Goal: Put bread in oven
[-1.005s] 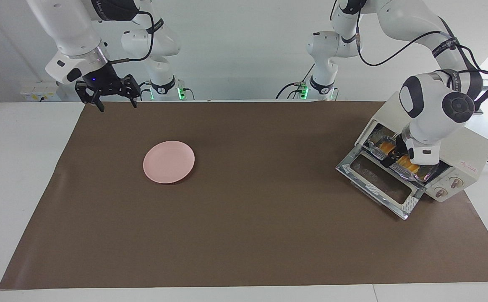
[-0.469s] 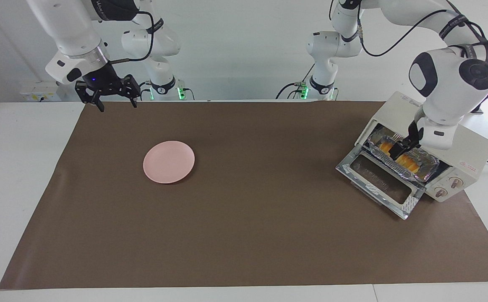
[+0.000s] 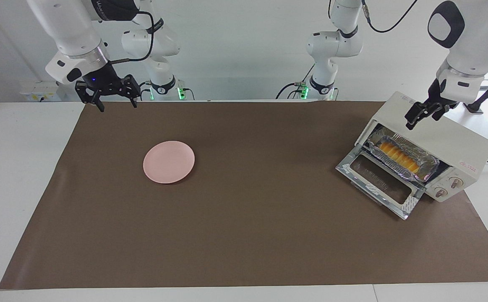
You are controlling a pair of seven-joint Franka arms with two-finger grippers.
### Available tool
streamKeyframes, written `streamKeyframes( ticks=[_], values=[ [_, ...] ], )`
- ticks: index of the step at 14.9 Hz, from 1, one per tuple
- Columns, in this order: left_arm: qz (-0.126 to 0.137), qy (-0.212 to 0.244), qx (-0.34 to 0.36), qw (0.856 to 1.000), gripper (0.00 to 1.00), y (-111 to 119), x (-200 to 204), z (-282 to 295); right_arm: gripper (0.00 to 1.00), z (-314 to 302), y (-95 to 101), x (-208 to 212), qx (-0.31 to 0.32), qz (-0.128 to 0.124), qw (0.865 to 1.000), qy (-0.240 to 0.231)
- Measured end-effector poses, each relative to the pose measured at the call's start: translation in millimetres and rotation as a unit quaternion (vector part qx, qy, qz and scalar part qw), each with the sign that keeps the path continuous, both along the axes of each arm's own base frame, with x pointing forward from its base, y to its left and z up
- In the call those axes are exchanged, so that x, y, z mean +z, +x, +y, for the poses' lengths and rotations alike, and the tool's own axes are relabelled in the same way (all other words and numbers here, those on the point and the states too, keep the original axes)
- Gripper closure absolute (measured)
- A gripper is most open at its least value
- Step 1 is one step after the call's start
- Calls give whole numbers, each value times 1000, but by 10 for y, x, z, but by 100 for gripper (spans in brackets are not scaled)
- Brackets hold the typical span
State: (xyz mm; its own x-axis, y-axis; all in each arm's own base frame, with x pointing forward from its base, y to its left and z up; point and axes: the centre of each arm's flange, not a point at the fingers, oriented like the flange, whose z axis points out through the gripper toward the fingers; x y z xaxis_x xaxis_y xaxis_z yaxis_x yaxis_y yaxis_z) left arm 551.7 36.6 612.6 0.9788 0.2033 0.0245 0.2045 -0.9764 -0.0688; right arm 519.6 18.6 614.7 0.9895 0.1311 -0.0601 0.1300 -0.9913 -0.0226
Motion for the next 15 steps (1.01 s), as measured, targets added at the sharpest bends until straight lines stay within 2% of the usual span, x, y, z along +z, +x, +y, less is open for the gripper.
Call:
streamKeyframes(
  ticks=[2, 5, 15],
  values=[
    [-2, -17, -24, 1000, 0, -95, 83, -30, 0, 0, 0, 0, 0, 0, 1000, 0],
    [-1, -29, -65, 997, 0, -110, 81, -69, 0, 0, 0, 0, 0, 0, 1000, 0],
    [-10, -30, -106, 994, 0, -74, 71, -375, 0, 0, 0, 0, 0, 0, 1000, 0]
  ],
)
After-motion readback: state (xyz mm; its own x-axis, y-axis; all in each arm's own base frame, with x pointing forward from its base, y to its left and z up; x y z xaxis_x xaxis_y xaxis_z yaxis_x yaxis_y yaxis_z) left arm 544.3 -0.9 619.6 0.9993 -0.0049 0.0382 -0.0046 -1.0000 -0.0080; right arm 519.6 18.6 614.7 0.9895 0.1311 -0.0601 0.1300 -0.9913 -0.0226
